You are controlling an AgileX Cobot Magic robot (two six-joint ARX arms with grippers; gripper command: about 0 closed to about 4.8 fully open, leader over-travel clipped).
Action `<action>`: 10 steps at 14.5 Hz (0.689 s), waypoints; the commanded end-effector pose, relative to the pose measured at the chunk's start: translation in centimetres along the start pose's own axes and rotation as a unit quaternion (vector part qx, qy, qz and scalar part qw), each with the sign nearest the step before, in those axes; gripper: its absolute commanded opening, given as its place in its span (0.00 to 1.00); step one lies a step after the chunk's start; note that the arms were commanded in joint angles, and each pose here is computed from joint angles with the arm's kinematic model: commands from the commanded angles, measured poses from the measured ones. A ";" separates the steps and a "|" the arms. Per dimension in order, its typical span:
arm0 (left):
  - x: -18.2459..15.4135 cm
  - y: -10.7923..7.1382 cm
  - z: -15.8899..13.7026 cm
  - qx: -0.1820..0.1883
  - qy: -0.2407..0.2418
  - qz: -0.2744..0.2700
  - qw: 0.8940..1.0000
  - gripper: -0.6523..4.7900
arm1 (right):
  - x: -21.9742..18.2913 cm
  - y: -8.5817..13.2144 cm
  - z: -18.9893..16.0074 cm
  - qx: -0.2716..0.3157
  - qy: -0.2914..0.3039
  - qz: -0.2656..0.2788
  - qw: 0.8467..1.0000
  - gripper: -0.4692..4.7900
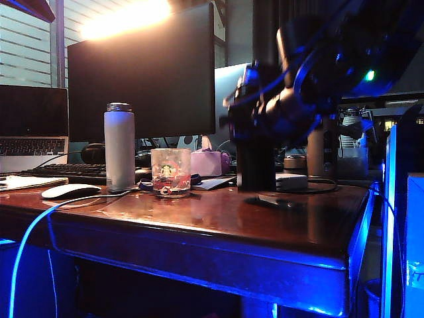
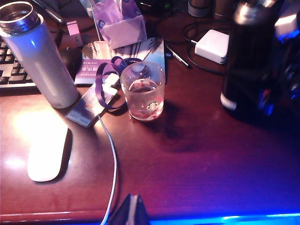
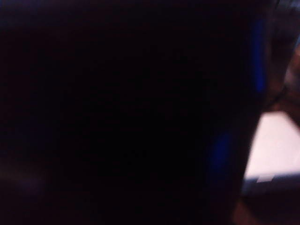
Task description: Pick up the black thermos, pour a little water from inside into the glass cup, then place the black thermos back on the table.
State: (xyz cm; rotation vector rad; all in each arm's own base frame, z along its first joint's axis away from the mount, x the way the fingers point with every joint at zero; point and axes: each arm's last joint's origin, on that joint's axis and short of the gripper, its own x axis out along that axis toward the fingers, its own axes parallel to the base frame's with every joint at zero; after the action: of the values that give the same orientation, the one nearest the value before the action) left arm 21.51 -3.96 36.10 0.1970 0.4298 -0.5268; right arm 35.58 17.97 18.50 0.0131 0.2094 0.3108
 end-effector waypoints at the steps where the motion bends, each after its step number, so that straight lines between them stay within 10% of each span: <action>1: -0.1 0.0 0.3 0.002 -0.009 -0.001 1.000 0.11 | 0.1 0.1 0.7 0.006 -0.031 0.005 1.000 0.55; 10: -0.1 0.0 0.3 0.003 -0.010 -0.001 1.000 0.11 | 0.1 0.3 0.7 0.002 -0.034 0.029 0.999 0.92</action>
State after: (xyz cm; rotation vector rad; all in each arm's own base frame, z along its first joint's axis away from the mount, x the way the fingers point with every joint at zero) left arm 21.52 -3.96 36.11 0.1971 0.4290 -0.5268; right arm 35.66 18.24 18.56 0.0280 0.1737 0.3627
